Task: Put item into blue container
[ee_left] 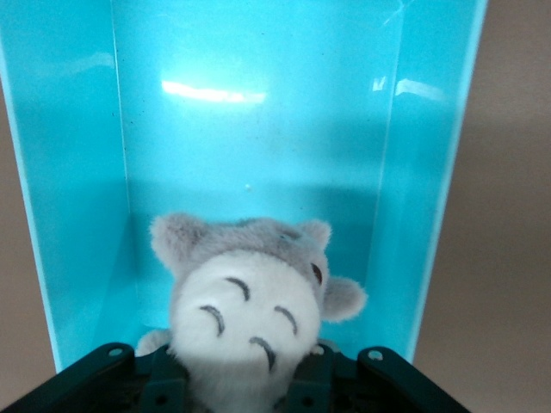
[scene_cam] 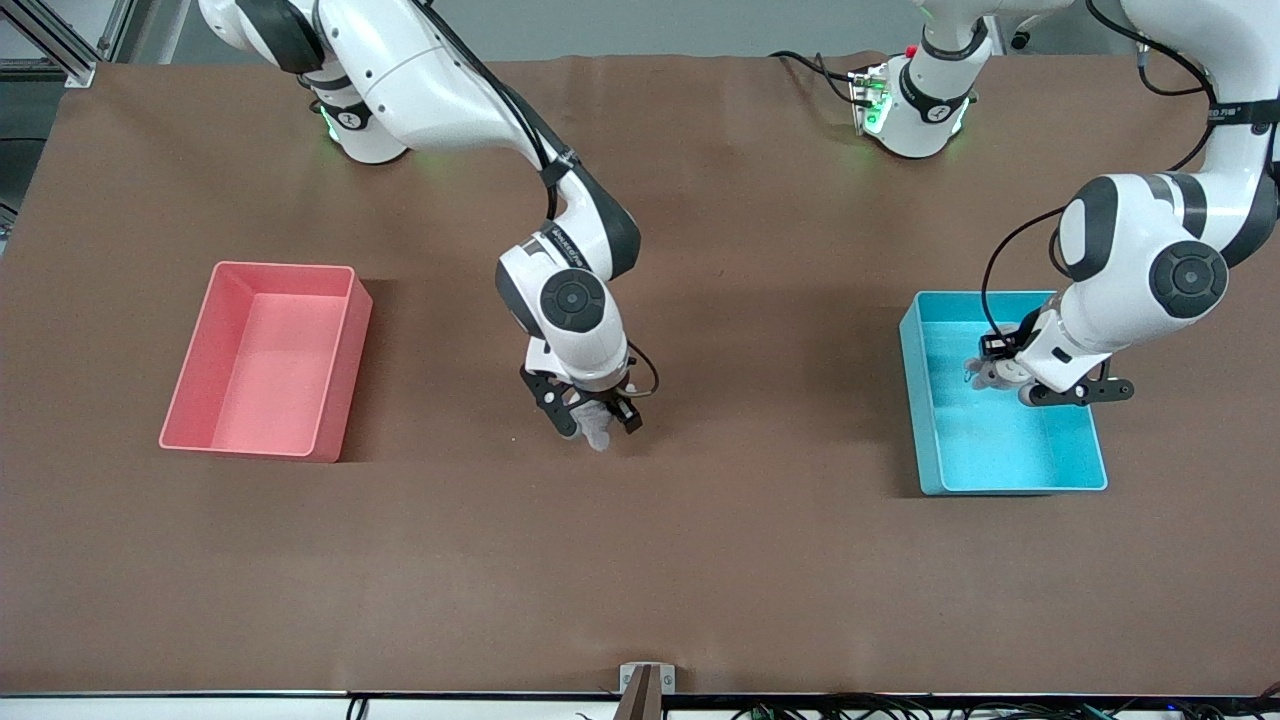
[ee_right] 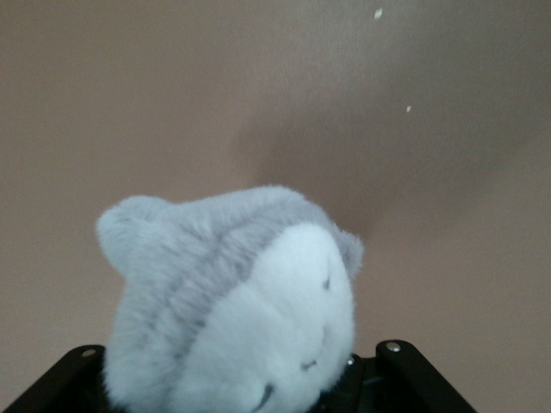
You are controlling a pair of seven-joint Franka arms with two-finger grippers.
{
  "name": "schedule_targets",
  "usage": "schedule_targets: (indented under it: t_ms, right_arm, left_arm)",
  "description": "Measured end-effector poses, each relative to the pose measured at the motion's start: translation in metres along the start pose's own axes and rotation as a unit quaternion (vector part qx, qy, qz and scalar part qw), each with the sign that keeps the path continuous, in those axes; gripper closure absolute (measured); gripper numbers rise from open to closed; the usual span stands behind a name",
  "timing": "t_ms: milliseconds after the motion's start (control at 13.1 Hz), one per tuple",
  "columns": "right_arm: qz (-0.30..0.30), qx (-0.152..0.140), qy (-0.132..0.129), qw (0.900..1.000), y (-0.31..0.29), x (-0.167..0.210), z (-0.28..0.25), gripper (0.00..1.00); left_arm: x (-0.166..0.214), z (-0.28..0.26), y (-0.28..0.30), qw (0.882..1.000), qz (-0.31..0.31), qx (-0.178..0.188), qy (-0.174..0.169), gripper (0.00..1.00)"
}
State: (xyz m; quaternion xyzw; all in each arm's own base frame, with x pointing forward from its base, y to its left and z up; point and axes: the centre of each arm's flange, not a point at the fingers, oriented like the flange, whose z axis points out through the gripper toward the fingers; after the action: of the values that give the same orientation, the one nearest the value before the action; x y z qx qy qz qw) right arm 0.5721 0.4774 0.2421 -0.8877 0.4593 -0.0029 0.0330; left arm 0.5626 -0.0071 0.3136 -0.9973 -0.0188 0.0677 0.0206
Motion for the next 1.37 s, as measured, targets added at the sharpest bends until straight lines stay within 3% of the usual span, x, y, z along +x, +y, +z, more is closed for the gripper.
schedule_targets:
  t_ms: [228,456,685,837,913,1217,1369]
  right_arm:
    - [-0.001,0.003,0.001,1.000,0.003,-0.023,0.029,0.92]
    - [0.000,0.010,0.002,1.000,0.007,-0.038,0.058,0.64]
    - [-0.003,0.016,0.002,1.000,0.005,-0.045,0.057,0.28]
    - [-0.001,0.025,0.004,1.000,-0.001,-0.040,0.047,0.06]
    - [-0.003,0.028,0.005,1.000,-0.004,-0.037,0.041,0.00]
    - [-0.027,-0.012,0.006,1.000,-0.009,-0.015,0.003,0.00]
    - [-0.057,-0.028,0.004,0.998,-0.016,0.012,-0.035,0.00]
  left_arm:
    - [0.004,0.032,-0.011,1.000,0.010,-0.002,-0.002,0.75]
    - [0.000,0.066,-0.024,1.000,0.014,-0.005,-0.002,0.75]
    - [-0.002,0.082,-0.033,1.000,0.016,-0.007,-0.010,0.72]
    - [-0.002,0.082,-0.034,1.000,0.016,-0.007,-0.009,0.55]
    - [-0.001,0.081,-0.033,1.000,0.017,-0.007,-0.007,0.46]
    - [0.003,0.062,-0.032,1.000,0.018,-0.007,0.011,0.00]
    - [0.003,0.048,-0.032,1.000,0.018,-0.007,0.022,0.00]
